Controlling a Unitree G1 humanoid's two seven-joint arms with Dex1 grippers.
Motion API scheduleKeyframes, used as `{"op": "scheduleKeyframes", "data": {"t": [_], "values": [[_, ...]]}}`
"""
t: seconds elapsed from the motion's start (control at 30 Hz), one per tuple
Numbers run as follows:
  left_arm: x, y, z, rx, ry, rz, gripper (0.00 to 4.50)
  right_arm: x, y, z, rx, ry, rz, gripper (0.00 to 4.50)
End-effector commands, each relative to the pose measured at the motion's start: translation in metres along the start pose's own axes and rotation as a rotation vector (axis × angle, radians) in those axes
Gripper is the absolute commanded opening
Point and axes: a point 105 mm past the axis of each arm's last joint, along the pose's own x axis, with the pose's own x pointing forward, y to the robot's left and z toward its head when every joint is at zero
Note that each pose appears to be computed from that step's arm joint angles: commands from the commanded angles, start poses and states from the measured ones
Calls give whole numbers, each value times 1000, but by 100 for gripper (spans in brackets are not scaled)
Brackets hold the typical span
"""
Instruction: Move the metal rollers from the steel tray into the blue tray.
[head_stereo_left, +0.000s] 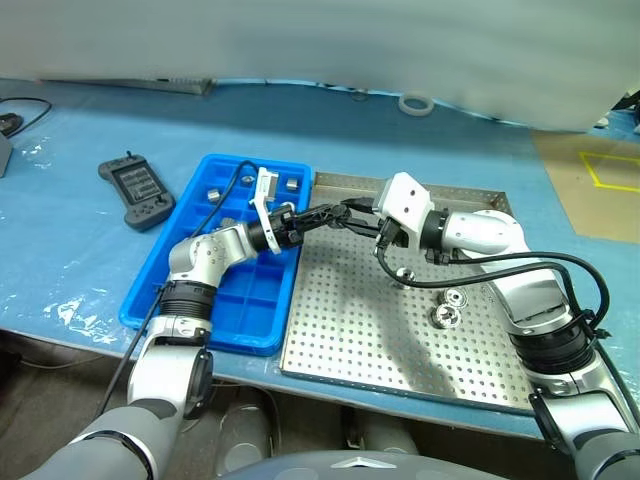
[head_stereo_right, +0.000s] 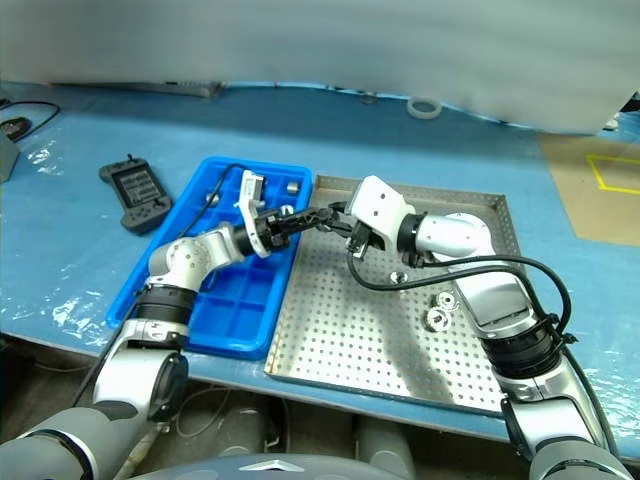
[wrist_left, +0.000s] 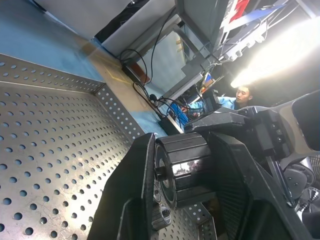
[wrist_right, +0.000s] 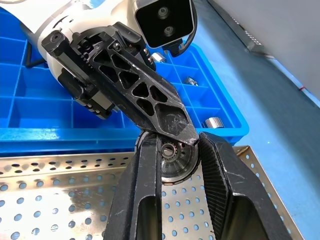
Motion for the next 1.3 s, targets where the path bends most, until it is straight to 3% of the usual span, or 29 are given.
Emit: {"op": "scheduleKeyframes", "data": {"t": [0.03,0.13,0.53,0.87,1.03,1.17,1.3], "values": [[8,-6,5,30,-1,-20,144,-2,-10,18,-64,-64,-34,149],[7,-5,6,33,-5,-12,144,-2,-11,13,-33,-30,-36,237],[-6,2,22,66,-34,51,144,-10,-10,8,-2,-13,-20,237],[-11,3,17,132,17,74,144,-7,-9,7,1,-18,-32,237],[-9,26,10,511,172,235,144,-10,-7,3,21,-8,-29,237],[7,10,41,880,165,201,144,-14,-6,-5,39,13,-53,237],[27,-9,67,1036,162,104,144,-14,-3,-6,62,11,-64,237]]}}
